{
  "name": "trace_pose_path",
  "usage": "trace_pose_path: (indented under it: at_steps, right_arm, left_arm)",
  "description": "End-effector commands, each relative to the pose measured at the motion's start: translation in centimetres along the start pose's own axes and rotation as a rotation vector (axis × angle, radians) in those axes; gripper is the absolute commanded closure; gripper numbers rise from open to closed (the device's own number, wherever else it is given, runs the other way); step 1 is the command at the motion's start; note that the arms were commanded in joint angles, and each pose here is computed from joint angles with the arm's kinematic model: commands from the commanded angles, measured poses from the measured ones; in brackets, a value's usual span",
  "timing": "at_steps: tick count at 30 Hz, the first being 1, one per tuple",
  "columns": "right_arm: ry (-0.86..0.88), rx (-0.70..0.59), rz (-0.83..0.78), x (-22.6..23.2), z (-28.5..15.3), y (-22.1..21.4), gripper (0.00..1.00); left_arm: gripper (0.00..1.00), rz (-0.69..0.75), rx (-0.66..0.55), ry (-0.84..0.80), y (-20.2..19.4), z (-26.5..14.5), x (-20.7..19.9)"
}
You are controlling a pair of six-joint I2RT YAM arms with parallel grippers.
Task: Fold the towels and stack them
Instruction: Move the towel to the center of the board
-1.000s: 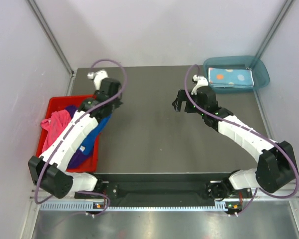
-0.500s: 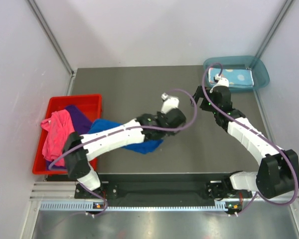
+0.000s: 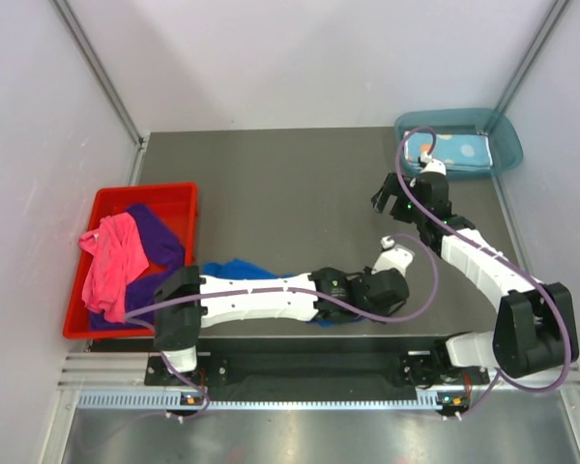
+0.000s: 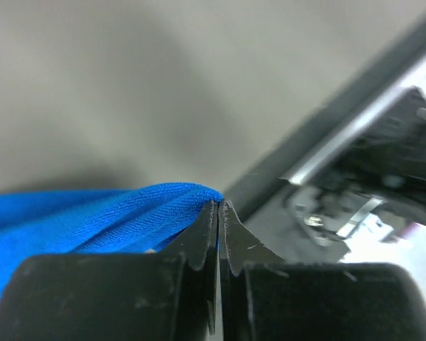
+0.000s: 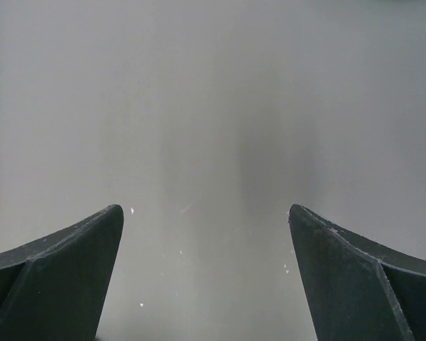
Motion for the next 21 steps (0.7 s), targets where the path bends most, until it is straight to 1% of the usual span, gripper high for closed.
trace_pose_path:
  at_steps: [1,3,5,7,9,10,11,12,13,14,16,17,18,19,20,21]
  right_arm:
    - [0.026,-0.030,0.016,0.3,0.2,0.5,0.00]
    - [0.020,-0.026,0.015,0.2,0.3,0.4,0.00]
    - [0.010,-0.026,0.012,0.0,0.4,0.3,0.00]
    - [0.011,-0.012,0.010,0.0,0.7,0.1,0.00]
    - [0.077,-0.008,-0.004,0.8,1.0,0.4,0.00]
    - [0.103,0.011,-0.016,1.3,1.5,0.0,0.00]
    - [0.137,0.034,-0.039,1.7,1.7,-0.2,0.00]
    - [0.153,0.035,-0.055,2.4,1.8,0.0,0.00]
    - [0.150,0.055,-0.066,2.6,2.4,-0.5,0.00]
    - [0.174,0.070,-0.083,3.3,2.6,-0.9,0.00]
    - [0.221,0.101,-0.095,4.4,3.3,-1.4,0.01]
    - [0.239,0.107,-0.099,4.8,3.6,-1.6,0.02]
    - [0.256,0.115,-0.105,5.3,3.8,-1.7,0.03]
    - [0.285,0.135,-0.123,6.4,4.3,-2.1,0.04]
    - [0.300,0.141,-0.139,7.1,4.5,-2.2,0.05]
    - [0.328,0.135,-0.157,8.3,4.6,-1.9,0.07]
  left_arm:
    - [1.00,0.009,-0.065,-0.167,2.1,-0.5,-3.2]
    - [1.00,0.018,-0.077,-0.235,2.4,-0.8,-3.9]
    - [1.00,0.027,-0.075,-0.267,2.3,-1.0,-4.1]
    - [1.00,0.024,-0.085,-0.259,2.4,-1.2,-3.9]
    - [0.97,0.005,-0.117,-0.207,2.5,-1.5,-3.0]
    - [0.85,-0.008,-0.133,-0.175,2.5,-1.8,-2.4]
    - [0.80,-0.019,-0.135,-0.125,1.7,-1.6,-1.4]
    - [0.78,-0.065,-0.170,-0.108,2.2,-2.6,-0.9]
    - [0.71,-0.091,-0.220,-0.030,2.5,-2.9,0.2]
    - [0.59,-0.143,-0.233,0.017,2.3,-3.9,1.3]
    - [0.50,-0.182,-0.293,0.126,2.6,-5.0,3.3]
    - [0.44,-0.182,-0.281,0.188,2.2,-5.6,4.6]
    - [0.43,-0.247,-0.302,0.219,2.6,-6.5,5.8]
    - [0.42,-0.274,-0.311,0.248,2.6,-7.0,6.7]
    - [0.41,-0.340,-0.314,0.314,2.8,-8.1,8.9]
    - [0.41,-0.372,-0.305,0.356,2.2,-8.2,10.3]
Point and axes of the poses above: each gripper's point midway between its finger pads, its own z axis out along the fingers, its own x axis along the line the jaws close on, y = z × x, the point moved 8 cm from there along -z, back along the fingers
